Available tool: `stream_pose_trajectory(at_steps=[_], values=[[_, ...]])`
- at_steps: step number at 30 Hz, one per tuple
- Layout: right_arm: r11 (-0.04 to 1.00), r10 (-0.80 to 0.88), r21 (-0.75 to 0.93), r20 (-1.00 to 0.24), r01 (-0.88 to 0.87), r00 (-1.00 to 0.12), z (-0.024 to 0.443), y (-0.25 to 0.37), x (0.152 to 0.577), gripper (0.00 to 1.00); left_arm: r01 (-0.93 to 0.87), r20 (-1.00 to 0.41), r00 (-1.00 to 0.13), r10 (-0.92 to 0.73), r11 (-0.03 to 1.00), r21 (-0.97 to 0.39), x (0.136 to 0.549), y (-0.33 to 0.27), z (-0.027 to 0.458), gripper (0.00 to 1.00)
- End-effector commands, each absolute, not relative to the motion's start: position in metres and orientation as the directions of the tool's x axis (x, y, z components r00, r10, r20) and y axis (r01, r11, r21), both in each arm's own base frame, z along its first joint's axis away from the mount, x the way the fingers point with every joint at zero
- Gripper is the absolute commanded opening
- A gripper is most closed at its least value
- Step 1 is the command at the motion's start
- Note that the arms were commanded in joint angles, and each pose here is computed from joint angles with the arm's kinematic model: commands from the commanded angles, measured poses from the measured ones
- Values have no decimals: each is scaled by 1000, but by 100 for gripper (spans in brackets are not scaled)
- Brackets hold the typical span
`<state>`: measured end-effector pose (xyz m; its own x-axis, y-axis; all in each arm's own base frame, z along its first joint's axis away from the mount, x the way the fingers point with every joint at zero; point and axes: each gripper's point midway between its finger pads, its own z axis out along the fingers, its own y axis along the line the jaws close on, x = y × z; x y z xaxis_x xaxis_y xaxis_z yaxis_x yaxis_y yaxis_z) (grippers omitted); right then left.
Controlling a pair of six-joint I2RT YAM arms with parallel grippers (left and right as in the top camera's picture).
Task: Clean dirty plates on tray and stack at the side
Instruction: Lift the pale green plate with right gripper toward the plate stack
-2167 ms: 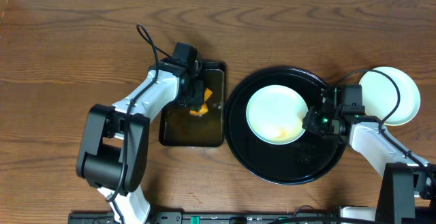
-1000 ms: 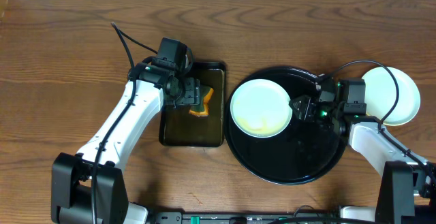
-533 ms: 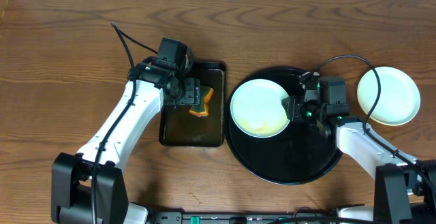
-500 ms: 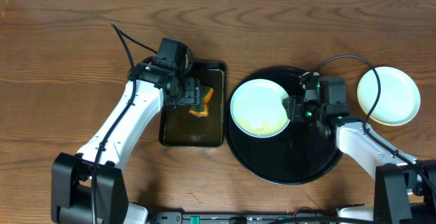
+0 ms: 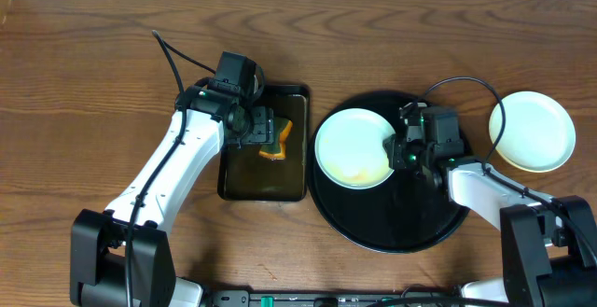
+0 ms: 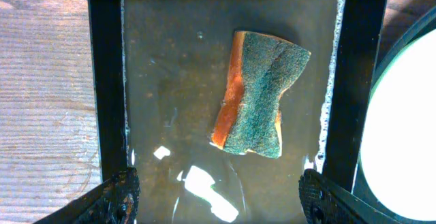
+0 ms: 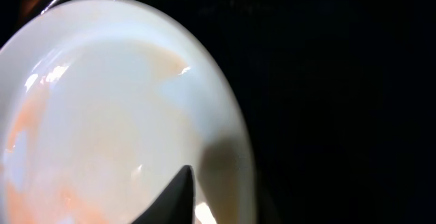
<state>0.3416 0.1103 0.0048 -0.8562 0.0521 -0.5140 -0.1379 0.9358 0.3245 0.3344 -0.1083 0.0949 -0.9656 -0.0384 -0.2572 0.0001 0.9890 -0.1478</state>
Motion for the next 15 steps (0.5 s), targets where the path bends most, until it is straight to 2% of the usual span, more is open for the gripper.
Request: stream_pose_trajectory(at_steps=[1, 5, 11, 15], values=[[933, 47, 336, -478, -133, -877, -4, 115, 335, 14, -13, -274, -960, -51, 990, -138, 339, -105, 101, 76], [936, 72, 337, -464, -100, -883, -6, 112, 334, 1, -13, -274, -960, -51, 990, -138, 339, -105, 101, 75], [928, 134, 370, -457, -51, -880, -1, 109, 337, 1, -13, -274, -960, -51, 990, -138, 339, -105, 101, 75], [899, 165, 431, -496, -76, -852, 25, 108, 345, 1, -13, -274, -960, -51, 990, -138, 339, -105, 101, 76]])
